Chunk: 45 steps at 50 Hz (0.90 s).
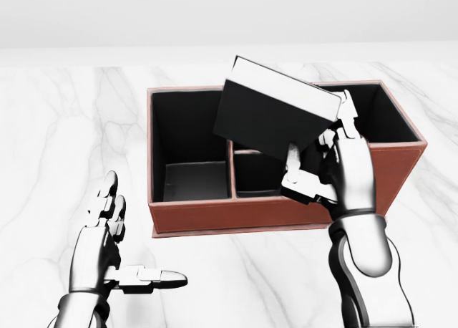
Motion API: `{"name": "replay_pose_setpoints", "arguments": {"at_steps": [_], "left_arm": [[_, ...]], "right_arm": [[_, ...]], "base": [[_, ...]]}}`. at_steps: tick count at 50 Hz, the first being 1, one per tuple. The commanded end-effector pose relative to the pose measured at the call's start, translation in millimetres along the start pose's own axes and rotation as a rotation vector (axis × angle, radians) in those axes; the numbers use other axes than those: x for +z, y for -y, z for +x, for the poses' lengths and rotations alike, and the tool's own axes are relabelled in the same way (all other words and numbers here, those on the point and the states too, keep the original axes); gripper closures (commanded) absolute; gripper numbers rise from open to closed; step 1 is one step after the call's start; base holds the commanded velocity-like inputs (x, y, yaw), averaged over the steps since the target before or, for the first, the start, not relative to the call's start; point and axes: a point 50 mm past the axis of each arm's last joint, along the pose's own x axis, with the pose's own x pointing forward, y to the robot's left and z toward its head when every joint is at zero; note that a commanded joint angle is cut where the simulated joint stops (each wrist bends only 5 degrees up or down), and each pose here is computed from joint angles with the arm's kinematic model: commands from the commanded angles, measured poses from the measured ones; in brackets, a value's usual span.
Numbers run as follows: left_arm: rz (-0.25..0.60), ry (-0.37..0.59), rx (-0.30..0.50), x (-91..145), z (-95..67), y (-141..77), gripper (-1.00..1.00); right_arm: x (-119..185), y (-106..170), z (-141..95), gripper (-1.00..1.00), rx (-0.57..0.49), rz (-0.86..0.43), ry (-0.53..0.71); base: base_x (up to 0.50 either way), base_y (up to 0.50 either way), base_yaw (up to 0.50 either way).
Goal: Pick up the book and place it in the right compartment of the caddy.
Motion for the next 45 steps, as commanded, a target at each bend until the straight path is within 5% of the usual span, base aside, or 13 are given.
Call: {"name": "replay_pose_setpoints", "arguments": {"at_steps": [1, 8, 14, 21, 31, 45], "left_arm": [[-0.013, 0.012, 0.001, 3.2, -0.8, -1.1, -1.00], [-0.013, 0.010, 0.003, 3.2, -0.8, -1.3, -1.00], [-0.014, 0.009, 0.004, 2.9, -0.9, -1.4, -1.00], [-0.011, 0.009, 0.003, 2.0, -0.8, -1.3, -1.00], [-0.009, 0.007, 0.002, 0.1, 0.4, -1.1, -1.00], [-0.008, 0.008, 0.002, 1.1, 0.1, -0.5, -1.00]], "right_arm": [[62.3, 11.1, 12.9, 1.00, -0.016, 0.006, 0.258], [88.5, 21.9, 30.2, 1.00, -0.029, -0.025, 0.347], [83.5, 34.7, 53.1, 1.00, -0.045, -0.035, 0.289], [38.8, 60.2, 84.1, 1.00, -0.134, -0.120, 0.036], [-12.3, 92.3, 87.1, 1.00, -0.271, -0.196, -0.237], [15.1, 111.5, 92.0, 1.00, -0.328, -0.203, -0.149]], "base": [[0.00, 0.00, 0.00], [0.00, 0.00, 0.00], [0.00, 0.00, 0.00], [0.00, 0.00, 0.00], [0.00, 0.00, 0.00], [0.00, 0.00, 0.00]]}}
